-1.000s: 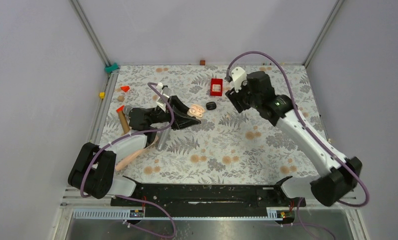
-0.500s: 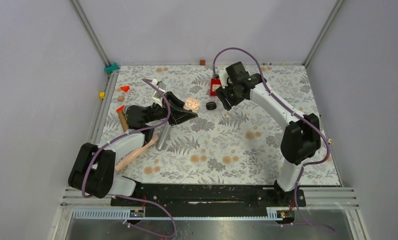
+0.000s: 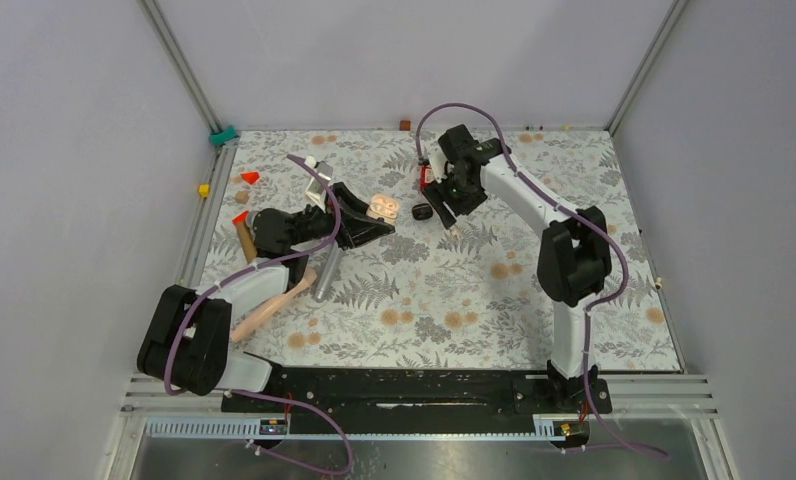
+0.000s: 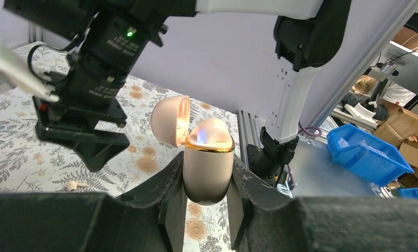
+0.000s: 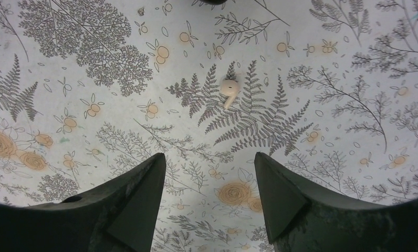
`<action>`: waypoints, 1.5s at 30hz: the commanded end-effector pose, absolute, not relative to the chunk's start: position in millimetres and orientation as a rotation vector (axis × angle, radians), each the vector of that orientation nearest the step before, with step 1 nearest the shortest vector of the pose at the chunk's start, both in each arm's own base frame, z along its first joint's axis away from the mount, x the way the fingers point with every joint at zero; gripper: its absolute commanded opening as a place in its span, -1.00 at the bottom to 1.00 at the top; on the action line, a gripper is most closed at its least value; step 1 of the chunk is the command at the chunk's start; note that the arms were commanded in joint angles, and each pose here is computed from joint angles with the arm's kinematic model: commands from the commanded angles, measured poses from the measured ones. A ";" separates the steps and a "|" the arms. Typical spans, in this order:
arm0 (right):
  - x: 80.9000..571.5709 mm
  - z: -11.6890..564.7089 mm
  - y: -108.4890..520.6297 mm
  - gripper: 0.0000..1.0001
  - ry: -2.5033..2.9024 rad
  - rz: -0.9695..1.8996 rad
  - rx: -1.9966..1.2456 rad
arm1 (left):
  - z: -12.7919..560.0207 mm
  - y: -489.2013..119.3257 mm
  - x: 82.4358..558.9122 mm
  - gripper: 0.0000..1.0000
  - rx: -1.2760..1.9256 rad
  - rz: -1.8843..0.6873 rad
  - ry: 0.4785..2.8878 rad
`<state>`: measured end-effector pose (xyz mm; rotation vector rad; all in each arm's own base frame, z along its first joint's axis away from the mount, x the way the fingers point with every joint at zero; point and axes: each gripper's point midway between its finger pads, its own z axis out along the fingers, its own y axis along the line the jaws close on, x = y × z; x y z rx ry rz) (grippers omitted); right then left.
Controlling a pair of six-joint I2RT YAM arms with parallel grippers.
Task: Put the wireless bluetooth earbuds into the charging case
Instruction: Pick up the earbud from the center of the board.
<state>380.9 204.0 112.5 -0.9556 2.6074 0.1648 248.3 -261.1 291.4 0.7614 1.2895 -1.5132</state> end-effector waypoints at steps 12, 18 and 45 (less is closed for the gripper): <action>390.3 70.4 211.9 0.48 2.840 0.288 -1.038 | 310.5 -262.1 237.4 -1.00 0.830 -1.498 1.174; 394.8 50.9 220.6 0.47 2.903 0.399 -0.967 | 309.8 -263.4 234.5 -1.00 0.843 -1.483 1.169; 413.6 21.3 199.7 0.23 2.906 0.218 -1.025 | 307.2 -271.6 226.2 -1.00 0.890 -1.498 1.165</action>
